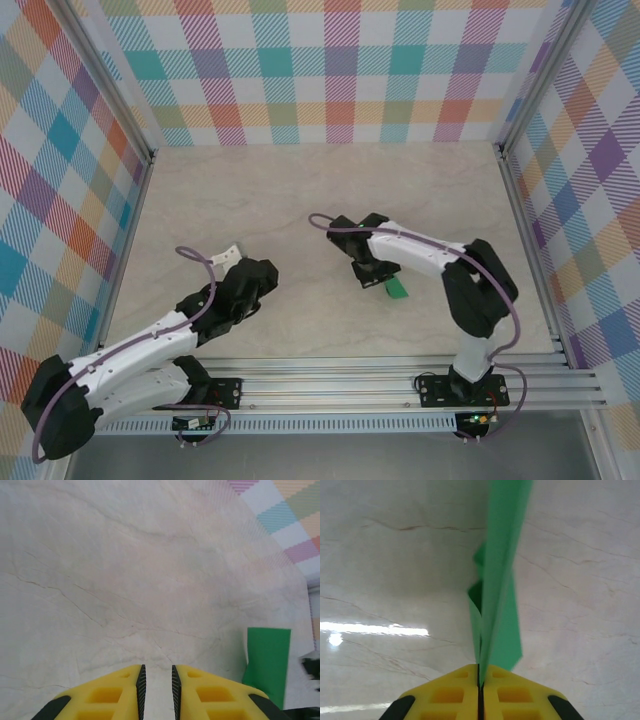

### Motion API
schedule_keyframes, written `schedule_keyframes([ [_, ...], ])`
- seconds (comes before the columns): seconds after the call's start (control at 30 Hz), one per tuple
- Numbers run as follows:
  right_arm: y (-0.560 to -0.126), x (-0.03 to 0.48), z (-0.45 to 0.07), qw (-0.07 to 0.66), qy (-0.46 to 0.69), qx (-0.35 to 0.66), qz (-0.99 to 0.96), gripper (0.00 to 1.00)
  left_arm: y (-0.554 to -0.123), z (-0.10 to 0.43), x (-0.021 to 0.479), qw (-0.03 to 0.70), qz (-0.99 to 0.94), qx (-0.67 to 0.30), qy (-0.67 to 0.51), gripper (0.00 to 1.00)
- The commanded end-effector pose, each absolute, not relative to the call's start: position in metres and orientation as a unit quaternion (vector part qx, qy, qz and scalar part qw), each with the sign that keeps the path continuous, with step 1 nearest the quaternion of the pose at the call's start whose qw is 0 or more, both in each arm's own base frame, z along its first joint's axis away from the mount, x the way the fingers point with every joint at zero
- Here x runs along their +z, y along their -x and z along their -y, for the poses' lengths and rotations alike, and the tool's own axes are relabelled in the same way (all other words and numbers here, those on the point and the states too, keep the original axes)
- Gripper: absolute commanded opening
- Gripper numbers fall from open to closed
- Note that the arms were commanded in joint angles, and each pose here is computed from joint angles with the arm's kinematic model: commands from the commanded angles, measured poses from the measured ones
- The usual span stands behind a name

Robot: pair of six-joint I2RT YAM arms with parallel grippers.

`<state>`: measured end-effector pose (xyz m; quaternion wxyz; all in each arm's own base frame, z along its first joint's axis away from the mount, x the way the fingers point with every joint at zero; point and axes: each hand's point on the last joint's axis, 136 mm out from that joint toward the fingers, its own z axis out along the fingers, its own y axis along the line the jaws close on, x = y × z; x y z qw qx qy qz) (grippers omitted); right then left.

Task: Fold a paper plane with a square sheet of paper (pick it up from the middle)
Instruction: Turn over the paper at the center of the table.

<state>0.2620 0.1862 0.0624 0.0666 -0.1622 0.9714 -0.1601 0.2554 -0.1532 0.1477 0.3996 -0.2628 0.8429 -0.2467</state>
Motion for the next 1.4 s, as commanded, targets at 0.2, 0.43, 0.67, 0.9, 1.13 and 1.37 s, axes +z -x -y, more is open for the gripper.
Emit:
schedule_keyframes([
  [0.2, -0.252, 0.042, -0.267, 0.029, 0.181, -0.085, -0.979, 0.16, -0.235, 0.103, 0.141, 0.427, -0.823, -0.206, 0.313, 0.26],
  [0.43, -0.248, 0.034, -0.302, 0.005, 0.189, -0.014, -0.982, 0.24, -0.233, 0.105, 0.139, 0.421, -0.827, -0.209, 0.309, 0.27],
  [0.67, -0.247, 0.07, -0.336, 0.03, 0.193, 0.132, -0.972, 0.38, -0.239, 0.128, 0.139, 0.401, -0.842, -0.229, 0.278, 0.31],
  [0.9, -0.265, 0.1, -0.274, 0.078, 0.102, 0.227, -0.965, 0.46, -0.256, 0.191, 0.135, 0.348, -0.874, -0.278, 0.195, 0.32],
  [1.13, -0.274, 0.08, -0.222, 0.053, 0.027, 0.319, -0.946, 0.49, -0.279, 0.275, 0.099, 0.24, -0.916, -0.301, 0.115, 0.31],
  [1.37, -0.283, 0.063, -0.222, 0.04, 0.028, 0.345, -0.937, 0.55, -0.302, 0.284, 0.063, 0.219, -0.929, -0.256, 0.153, 0.42],
])
